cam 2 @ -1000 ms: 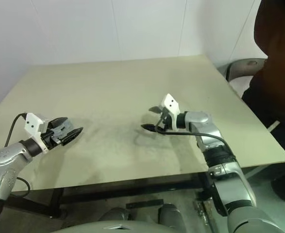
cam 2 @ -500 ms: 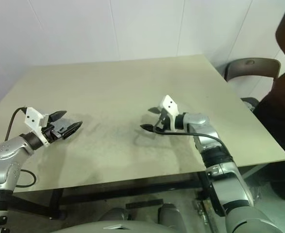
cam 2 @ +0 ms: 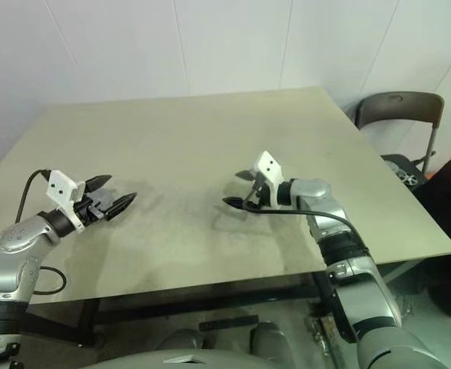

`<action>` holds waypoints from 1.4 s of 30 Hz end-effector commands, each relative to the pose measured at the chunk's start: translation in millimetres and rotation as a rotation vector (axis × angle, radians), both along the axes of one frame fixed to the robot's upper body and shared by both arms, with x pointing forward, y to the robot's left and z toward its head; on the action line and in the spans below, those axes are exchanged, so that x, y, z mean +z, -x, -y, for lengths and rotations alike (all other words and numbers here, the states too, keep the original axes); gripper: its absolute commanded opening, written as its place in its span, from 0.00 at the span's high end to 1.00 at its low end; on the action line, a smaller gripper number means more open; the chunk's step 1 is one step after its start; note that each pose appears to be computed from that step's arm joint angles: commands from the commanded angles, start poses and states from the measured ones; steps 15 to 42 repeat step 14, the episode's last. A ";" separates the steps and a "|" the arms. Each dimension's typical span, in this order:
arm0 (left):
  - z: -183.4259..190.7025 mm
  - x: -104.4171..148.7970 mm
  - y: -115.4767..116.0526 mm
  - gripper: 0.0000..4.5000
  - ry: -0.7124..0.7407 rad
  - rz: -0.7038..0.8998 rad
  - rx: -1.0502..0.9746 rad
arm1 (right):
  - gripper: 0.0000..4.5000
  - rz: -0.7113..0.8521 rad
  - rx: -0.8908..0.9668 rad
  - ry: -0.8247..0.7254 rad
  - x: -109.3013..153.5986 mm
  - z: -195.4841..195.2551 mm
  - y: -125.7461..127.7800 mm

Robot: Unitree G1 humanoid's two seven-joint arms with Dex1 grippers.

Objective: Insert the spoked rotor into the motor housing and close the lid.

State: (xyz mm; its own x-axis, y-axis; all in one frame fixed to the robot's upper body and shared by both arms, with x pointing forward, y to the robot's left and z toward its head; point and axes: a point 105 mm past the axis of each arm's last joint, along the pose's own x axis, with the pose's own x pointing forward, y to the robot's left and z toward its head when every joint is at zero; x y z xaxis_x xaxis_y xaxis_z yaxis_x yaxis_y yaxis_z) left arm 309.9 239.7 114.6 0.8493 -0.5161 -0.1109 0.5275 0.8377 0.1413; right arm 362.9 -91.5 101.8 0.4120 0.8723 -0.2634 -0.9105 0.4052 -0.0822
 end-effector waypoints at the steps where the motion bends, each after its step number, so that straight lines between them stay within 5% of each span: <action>1: -2.4 18.9 -2.8 0.01 0.007 0.057 0.019 | 0.00 0.050 -0.015 -0.037 18.4 2.4 -4.9; 42: -3.0 19.4 -3.1 0.01 0.005 0.062 -0.016 | 0.00 0.060 -0.006 -0.025 17.1 -0.6 -5.4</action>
